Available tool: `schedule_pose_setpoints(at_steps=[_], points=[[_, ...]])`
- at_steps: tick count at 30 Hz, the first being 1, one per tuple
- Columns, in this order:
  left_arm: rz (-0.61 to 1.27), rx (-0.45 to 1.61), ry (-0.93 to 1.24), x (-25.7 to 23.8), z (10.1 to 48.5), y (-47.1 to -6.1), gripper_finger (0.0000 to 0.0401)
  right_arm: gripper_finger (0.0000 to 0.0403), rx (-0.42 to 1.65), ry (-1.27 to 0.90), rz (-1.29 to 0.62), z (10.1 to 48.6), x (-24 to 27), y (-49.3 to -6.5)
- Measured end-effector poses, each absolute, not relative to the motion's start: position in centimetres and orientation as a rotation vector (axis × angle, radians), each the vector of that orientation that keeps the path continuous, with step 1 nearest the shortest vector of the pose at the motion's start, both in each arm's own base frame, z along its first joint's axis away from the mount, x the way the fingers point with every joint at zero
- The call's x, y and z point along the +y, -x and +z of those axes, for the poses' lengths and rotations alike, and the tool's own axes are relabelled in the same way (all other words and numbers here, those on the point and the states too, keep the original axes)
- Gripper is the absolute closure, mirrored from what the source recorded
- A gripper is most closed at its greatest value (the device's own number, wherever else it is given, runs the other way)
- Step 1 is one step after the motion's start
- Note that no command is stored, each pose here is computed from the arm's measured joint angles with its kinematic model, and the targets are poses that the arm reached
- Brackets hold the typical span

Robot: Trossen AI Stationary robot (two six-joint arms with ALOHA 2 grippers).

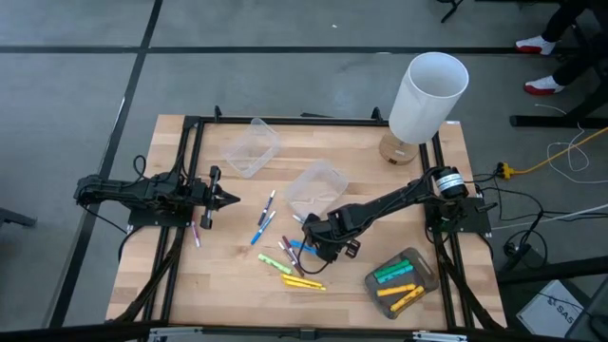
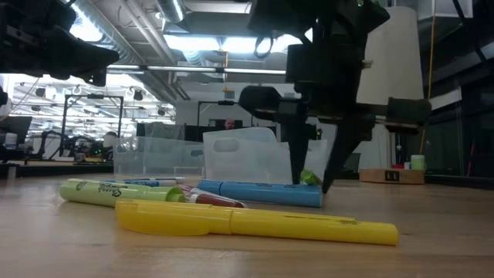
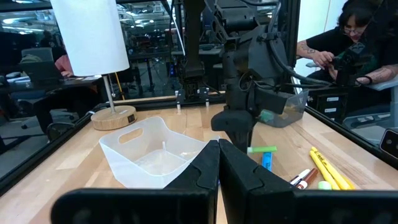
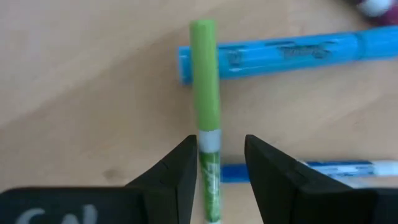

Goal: Pick & Place Markers
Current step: Put the green marker into the transparent bin

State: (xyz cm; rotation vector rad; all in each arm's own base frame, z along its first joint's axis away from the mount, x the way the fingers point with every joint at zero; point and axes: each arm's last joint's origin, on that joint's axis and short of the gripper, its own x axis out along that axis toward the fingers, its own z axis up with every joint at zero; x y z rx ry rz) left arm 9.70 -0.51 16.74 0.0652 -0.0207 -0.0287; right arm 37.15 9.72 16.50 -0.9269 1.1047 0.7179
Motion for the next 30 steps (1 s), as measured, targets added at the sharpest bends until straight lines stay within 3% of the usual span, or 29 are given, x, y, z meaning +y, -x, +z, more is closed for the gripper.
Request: schedule_pose_setpoints(at_steps=[11,19,30], points=[[-0.029,-0.02,-0.065,-0.51,16.74,-9.7,0.0397,0.0275,1.106,0.927,0.717,16.5,9.69,-37.15],[-0.029,-0.021,-0.065,-0.51,16.74,-9.7,0.0397,0.0372,1.094,0.907,0.74,16.51,9.78,-37.16],[-0.029,-0.02,-0.065,-0.51,16.74,-9.7,0.0397,0.0371,1.105,0.903,0.716,16.51,9.73,-37.16]])
